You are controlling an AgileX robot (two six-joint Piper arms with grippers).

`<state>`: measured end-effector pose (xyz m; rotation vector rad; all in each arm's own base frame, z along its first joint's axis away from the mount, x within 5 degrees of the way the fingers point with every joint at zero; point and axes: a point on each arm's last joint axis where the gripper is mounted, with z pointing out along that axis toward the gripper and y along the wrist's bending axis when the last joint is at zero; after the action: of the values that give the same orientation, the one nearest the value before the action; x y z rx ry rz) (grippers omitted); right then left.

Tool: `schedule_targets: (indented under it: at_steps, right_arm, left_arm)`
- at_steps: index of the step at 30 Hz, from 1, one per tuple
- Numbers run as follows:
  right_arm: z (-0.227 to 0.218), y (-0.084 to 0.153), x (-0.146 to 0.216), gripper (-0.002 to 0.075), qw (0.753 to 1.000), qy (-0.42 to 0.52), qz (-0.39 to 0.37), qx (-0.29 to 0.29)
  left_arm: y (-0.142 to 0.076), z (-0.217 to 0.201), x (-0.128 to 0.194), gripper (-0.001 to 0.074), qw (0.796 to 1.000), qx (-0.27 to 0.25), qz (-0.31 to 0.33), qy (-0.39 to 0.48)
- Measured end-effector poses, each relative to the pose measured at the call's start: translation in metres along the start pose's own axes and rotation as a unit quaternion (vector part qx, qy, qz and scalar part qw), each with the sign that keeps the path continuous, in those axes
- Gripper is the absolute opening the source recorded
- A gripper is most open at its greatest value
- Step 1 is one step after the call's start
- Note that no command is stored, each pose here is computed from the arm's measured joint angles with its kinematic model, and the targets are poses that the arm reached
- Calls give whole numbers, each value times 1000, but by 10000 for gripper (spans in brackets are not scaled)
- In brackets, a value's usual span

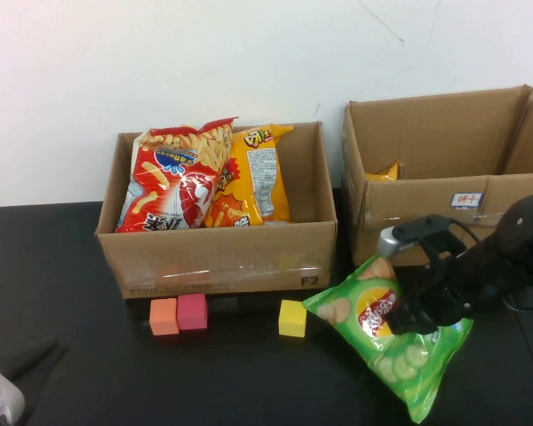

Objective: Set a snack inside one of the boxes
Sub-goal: Pick up the potato chip, then place the potato chip in the potato chip box

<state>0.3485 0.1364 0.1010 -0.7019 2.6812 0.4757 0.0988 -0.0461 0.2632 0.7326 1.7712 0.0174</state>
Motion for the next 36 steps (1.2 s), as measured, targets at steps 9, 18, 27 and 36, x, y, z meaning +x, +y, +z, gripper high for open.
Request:
schedule_targets:
  at_steps: [9, 18, 27, 36]
  right_arm:
    - [-9, 18, -1, 23, 987, 100, -50, -117]
    - [-27, 30, -10, 8, 961, 164, -98, -198]
    - [-75, 49, -54, 8, 967, 61, -108, -225]
    - [-138, 63, -142, 7, 952, -225, -69, -197]
  left_arm:
    - [0, 0, 0, -1, 1000, 0, -2, 1]
    - [0, 0, 0, -1, 1000, -1, -3, 1]
    - [0, 0, 0, -1, 1000, -2, -5, 0]
    - [1, 0, 0, -1, 1000, -3, -2, -2]
